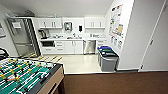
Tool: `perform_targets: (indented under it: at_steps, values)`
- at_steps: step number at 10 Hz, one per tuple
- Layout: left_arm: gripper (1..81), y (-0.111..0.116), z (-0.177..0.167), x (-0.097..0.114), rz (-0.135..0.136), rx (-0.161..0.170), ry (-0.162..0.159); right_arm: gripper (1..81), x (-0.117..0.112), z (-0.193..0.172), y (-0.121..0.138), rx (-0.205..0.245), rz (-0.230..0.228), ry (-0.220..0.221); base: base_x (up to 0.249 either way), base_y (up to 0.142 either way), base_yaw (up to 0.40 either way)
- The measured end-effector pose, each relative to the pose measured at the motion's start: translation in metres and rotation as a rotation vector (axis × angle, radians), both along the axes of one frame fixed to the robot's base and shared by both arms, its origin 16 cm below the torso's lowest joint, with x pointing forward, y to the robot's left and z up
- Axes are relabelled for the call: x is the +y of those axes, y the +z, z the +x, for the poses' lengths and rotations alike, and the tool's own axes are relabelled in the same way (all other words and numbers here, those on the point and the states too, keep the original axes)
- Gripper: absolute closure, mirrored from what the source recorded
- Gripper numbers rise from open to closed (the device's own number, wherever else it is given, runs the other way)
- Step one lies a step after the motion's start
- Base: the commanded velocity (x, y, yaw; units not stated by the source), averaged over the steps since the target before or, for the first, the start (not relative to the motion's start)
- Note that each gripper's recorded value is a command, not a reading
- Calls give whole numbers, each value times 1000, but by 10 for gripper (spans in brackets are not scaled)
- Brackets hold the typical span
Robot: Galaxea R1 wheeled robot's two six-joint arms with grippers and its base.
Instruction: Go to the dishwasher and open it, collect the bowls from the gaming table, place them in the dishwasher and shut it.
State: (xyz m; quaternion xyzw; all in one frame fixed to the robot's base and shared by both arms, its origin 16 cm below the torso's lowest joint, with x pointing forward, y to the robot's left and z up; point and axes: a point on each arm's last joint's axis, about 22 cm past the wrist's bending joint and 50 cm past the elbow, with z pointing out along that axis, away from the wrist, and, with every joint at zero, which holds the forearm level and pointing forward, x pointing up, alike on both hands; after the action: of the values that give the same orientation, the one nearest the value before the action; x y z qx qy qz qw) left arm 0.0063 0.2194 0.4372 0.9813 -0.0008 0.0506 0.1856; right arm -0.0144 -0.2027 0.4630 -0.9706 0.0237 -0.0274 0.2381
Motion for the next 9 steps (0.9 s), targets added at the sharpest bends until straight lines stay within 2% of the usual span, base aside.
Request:
perform_targets:
  at_steps: [3, 5, 9]
  values:
    - [10, 0, 8, 1, 2, -14, 4, 10, 0, 6, 0, -8, -1, -1, 255, 0, 0]
    - [10, 0, 3, 0, 1, -8, 3, 10, -3, 4, -2, -4, -9, 0, 276, 0, 0]
    - [10, 0, 8, -4, -3, -15, 4, 10, 0, 6, -4, -5, -12, -2, 277, 0, 0]
